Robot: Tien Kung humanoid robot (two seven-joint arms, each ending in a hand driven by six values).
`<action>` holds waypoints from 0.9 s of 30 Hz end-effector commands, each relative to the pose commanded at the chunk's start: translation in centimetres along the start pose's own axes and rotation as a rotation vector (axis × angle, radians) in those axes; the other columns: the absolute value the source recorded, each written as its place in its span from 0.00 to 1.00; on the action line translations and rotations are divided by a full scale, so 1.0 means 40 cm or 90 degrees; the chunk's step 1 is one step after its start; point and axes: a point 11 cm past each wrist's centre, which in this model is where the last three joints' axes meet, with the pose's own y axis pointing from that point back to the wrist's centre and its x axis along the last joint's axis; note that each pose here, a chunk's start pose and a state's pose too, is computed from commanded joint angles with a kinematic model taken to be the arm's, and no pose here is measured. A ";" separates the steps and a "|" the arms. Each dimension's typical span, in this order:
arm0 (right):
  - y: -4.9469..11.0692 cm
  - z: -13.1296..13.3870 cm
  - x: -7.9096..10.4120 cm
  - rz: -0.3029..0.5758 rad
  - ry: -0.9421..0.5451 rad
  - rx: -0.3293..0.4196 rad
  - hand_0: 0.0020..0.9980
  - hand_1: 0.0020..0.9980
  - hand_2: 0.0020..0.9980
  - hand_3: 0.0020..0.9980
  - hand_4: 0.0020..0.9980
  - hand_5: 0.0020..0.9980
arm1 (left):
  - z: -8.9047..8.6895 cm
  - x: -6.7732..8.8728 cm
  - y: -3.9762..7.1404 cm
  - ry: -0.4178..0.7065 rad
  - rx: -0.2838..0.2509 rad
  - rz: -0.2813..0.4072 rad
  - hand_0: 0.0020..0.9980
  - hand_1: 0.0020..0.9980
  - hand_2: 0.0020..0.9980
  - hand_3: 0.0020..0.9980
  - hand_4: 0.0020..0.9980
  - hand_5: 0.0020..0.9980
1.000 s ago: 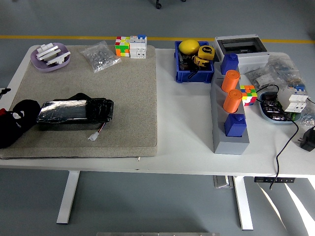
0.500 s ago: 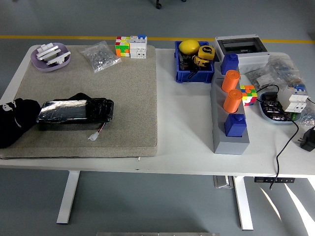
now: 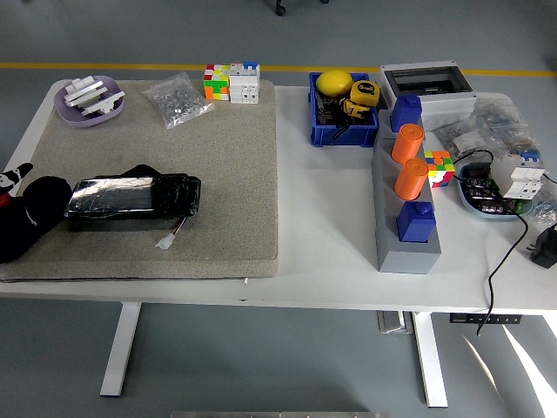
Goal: Pick the rag up,wipe the panel,place it on the desk
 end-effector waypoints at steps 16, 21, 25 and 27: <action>0.001 -0.006 0.010 0.015 0.002 -0.001 0.81 0.69 0.67 0.48 1.00 0.56 | -0.017 -0.003 0.013 -0.009 0.017 -0.004 0.81 0.84 0.78 0.76 0.98 0.46; 0.001 -0.004 0.013 0.019 0.008 -0.005 0.81 0.69 0.64 0.40 1.00 0.50 | -0.017 -0.006 0.014 -0.010 0.017 -0.007 0.81 0.84 0.78 0.76 0.98 0.46; 0.001 -0.005 0.014 0.023 0.018 -0.005 0.81 0.69 0.64 0.40 1.00 0.50 | -0.018 -0.007 0.015 -0.011 0.017 -0.008 0.81 0.84 0.78 0.76 0.98 0.46; 0.001 -0.008 0.014 0.023 0.021 -0.003 0.81 0.64 0.45 0.58 0.87 0.25 | -0.020 -0.008 0.017 -0.012 0.019 -0.009 0.81 0.85 0.78 0.76 0.98 0.46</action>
